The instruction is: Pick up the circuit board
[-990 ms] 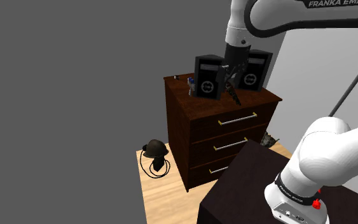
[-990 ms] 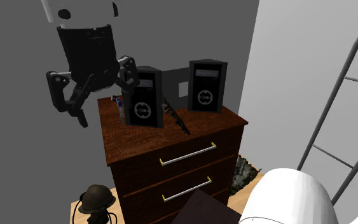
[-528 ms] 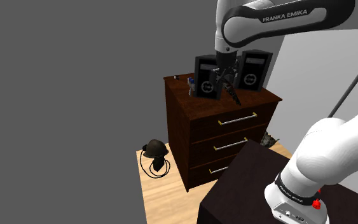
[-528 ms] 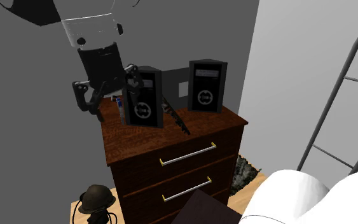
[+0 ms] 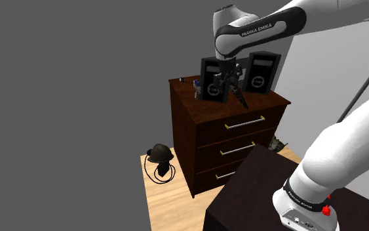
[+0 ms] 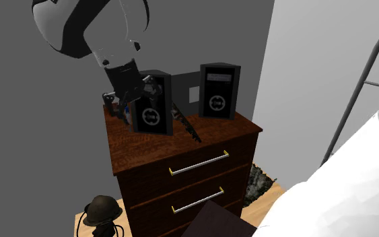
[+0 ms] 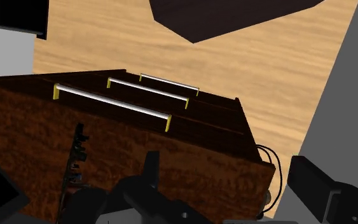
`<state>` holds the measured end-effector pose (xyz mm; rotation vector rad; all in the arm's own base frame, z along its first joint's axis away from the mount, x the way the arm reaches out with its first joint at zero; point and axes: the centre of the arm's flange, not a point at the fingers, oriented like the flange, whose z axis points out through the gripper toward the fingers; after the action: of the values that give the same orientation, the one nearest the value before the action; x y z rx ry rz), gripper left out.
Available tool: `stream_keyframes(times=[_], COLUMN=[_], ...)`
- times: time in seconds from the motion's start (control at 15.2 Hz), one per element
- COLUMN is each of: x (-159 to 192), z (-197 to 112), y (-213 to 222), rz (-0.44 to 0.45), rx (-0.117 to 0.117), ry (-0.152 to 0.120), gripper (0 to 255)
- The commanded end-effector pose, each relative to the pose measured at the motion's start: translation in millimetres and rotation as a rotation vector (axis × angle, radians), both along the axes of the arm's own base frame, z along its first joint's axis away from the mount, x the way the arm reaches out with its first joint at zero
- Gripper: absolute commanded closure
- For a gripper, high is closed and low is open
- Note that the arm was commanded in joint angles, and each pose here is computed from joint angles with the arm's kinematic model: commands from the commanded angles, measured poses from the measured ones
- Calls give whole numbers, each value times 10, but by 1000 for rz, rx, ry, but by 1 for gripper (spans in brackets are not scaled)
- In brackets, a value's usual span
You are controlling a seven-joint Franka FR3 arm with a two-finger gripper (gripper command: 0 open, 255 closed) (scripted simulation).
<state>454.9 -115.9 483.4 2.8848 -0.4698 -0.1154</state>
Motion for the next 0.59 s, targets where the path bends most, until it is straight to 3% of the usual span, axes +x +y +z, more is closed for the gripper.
stream_keyframes(times=[0.0, 0.53], x=[136, 616], z=[-114, -547], y=[-213, -1039], rz=[-27, -135], rx=[-23, -110], ry=[17, 85], gripper=[0, 0])
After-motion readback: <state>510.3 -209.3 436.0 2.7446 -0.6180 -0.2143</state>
